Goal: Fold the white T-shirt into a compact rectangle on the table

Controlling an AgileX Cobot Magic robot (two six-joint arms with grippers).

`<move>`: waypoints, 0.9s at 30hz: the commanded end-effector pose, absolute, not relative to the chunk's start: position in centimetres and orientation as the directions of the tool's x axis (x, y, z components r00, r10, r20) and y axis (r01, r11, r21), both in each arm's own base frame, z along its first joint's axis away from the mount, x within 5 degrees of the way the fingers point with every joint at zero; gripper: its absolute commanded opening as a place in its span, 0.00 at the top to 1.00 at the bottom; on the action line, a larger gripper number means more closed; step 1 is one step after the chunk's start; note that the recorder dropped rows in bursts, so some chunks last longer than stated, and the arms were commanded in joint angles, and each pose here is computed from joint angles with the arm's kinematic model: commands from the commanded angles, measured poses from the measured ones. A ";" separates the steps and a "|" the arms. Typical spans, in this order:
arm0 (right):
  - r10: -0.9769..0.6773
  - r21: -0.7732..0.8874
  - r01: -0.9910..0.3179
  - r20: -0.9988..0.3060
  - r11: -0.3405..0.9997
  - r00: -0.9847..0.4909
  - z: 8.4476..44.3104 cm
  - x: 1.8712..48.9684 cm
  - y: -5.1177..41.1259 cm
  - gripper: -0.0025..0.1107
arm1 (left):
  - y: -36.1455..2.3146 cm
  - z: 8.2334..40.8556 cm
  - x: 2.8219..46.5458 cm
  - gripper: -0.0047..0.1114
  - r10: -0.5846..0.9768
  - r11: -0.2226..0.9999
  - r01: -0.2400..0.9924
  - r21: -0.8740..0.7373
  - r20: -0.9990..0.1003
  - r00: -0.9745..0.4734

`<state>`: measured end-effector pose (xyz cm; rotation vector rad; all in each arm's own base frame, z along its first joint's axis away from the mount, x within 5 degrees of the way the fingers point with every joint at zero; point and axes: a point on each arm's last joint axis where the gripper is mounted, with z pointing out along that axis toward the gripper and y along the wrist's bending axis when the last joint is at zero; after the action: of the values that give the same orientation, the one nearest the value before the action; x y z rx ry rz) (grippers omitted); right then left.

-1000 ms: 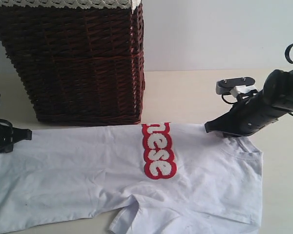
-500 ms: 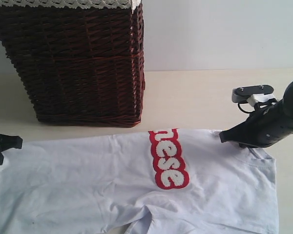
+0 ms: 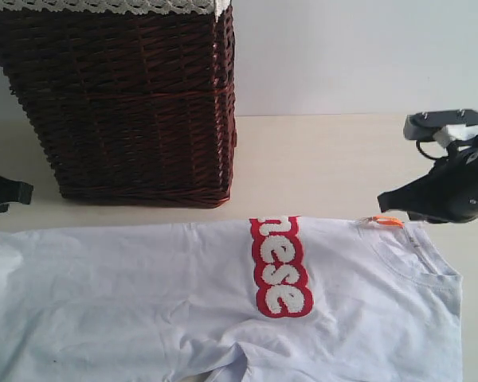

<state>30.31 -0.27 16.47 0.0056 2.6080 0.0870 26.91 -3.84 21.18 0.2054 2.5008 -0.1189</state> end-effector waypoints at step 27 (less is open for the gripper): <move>0.095 0.110 -0.042 -0.957 0.993 -0.273 36.2 19.2 0.3 0.98 | -1.3 33.3 4.4 0.96 -0.170 0.958 0.262 -0.121 -0.969 0.177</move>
<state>19.79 0.34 35.57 0.0369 1.8833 0.1371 6.09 -1.51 33.50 0.0838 1.4133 -0.2741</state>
